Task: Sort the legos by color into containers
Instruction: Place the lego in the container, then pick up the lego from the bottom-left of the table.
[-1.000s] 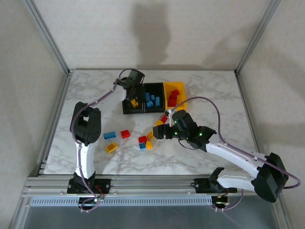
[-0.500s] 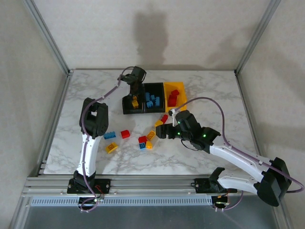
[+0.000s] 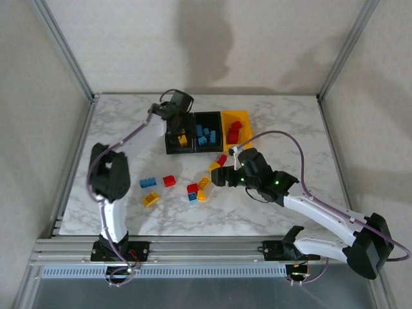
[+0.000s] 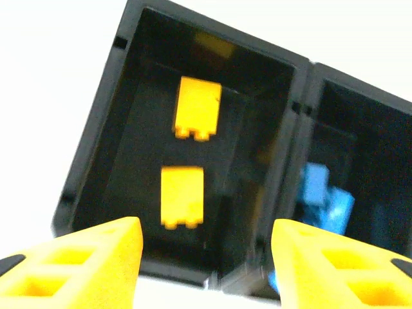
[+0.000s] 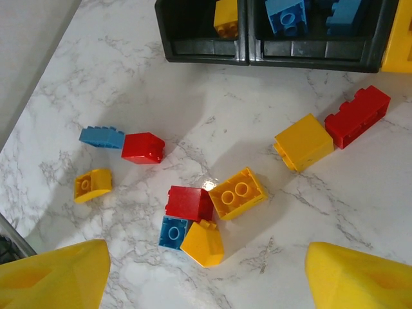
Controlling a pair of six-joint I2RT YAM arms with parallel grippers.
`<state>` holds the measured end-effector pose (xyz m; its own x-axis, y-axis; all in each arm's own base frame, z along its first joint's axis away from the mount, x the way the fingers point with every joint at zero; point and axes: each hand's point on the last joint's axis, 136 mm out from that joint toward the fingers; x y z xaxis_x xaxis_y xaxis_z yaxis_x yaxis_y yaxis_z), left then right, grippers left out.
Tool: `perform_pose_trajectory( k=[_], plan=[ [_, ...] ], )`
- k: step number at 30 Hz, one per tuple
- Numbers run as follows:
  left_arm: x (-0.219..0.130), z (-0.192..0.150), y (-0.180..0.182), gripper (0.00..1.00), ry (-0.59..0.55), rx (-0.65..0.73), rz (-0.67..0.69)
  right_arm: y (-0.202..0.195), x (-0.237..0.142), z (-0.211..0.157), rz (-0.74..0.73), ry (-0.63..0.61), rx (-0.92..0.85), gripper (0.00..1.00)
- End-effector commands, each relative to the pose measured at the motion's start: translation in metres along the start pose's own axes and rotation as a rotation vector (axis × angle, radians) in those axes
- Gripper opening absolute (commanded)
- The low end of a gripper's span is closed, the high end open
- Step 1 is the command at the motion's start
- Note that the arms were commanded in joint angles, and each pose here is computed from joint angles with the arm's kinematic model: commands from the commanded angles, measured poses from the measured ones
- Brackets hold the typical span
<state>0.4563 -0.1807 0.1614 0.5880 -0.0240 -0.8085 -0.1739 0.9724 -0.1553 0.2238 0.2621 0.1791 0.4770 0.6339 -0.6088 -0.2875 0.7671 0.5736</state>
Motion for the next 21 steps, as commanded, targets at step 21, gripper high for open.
perform_pose_trajectory(
  k=[21],
  plan=[
    [-0.089, -0.201, 0.151, 0.87, 0.132, -0.192, 0.023, 0.067, 0.041, -0.04, 0.204, 0.155, -0.332, 0.79]
  ],
)
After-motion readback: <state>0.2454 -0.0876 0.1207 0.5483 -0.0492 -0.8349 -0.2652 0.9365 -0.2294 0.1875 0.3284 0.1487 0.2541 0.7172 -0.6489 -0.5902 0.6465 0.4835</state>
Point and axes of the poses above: each hand's point on the last joint's axis, 136 mm out from that joint toward the fingers, its own x axis out along the fingers, its own y axis along the line the jaws close on, z = x × y, and after that the axes turned 12 degrees about x, right-handed
